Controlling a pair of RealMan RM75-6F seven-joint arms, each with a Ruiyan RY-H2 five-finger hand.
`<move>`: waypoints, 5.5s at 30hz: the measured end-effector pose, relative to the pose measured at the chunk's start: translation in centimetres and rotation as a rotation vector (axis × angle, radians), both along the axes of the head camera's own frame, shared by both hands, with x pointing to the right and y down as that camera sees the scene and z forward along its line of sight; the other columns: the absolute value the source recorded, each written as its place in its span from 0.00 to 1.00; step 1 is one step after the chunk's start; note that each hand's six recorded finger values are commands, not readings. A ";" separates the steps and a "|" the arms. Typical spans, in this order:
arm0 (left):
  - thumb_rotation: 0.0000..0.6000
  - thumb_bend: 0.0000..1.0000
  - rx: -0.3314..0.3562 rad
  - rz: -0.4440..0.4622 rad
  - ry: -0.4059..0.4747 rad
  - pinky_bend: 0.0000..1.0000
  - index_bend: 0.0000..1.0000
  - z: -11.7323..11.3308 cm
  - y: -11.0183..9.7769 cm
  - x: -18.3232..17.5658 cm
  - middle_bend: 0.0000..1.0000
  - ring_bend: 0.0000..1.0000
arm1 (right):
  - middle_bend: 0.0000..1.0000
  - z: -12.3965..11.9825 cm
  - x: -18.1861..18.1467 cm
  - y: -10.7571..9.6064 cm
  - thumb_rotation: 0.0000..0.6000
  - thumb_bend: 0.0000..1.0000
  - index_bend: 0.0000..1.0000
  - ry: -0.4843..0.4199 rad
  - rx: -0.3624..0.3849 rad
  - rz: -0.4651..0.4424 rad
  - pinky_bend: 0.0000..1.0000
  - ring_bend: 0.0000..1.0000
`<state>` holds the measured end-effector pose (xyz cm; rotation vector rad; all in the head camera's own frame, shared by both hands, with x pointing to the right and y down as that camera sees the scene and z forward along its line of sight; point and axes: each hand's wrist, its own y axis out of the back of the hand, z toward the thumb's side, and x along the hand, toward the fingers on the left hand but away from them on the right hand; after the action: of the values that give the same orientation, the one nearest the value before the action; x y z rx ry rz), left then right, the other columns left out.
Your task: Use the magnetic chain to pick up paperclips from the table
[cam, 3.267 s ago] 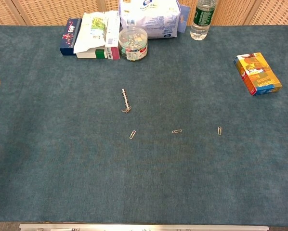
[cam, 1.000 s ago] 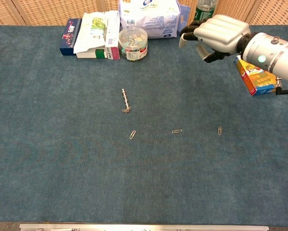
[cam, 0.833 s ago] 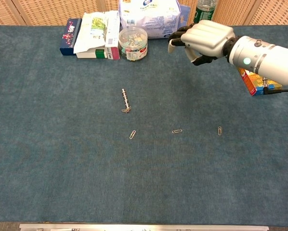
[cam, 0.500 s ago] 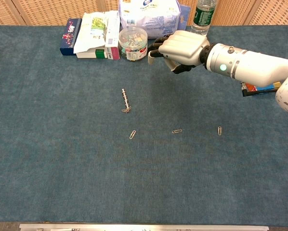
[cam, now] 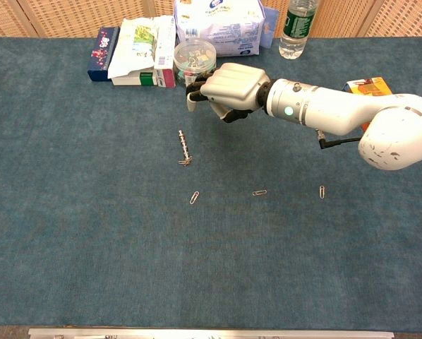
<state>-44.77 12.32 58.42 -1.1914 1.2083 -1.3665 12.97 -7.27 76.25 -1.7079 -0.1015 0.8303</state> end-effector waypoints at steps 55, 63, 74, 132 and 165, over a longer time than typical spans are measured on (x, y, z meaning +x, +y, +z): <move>1.00 0.33 0.020 -0.006 0.030 0.00 0.54 -1.1 0.4 -0.6 0.24 0.01 | 0.23 2.6 -0.5 1.9 1.00 0.92 0.29 0.089 -0.051 -0.080 0.19 0.11; 1.00 0.33 0.013 0.003 0.028 0.00 0.54 -0.8 0.4 -0.2 0.24 0.01 | 0.23 0.9 0.8 2.3 1.00 0.92 0.29 0.088 -0.043 -0.052 0.19 0.11; 1.00 0.33 0.019 0.000 0.039 0.00 0.55 -1.1 0.4 -0.4 0.24 0.01 | 0.23 1.7 -1.0 1.9 1.00 0.92 0.29 0.081 -0.030 -0.037 0.19 0.11; 1.00 0.33 0.015 0.013 0.034 0.00 0.55 -1.1 0.6 0.0 0.25 0.01 | 0.24 1.4 -1.6 4.9 1.00 0.92 0.29 0.093 -0.119 -0.064 0.19 0.11; 1.00 0.33 0.011 0.015 0.032 0.00 0.55 -1.0 0.7 0.2 0.25 0.01 | 0.26 -1.3 2.4 5.7 1.00 0.93 0.29 0.177 -0.140 -0.054 0.19 0.12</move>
<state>-44.55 12.97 57.44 -1.2162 1.2250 -1.3324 15.34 -1.52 74.97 -1.7513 0.1254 0.9625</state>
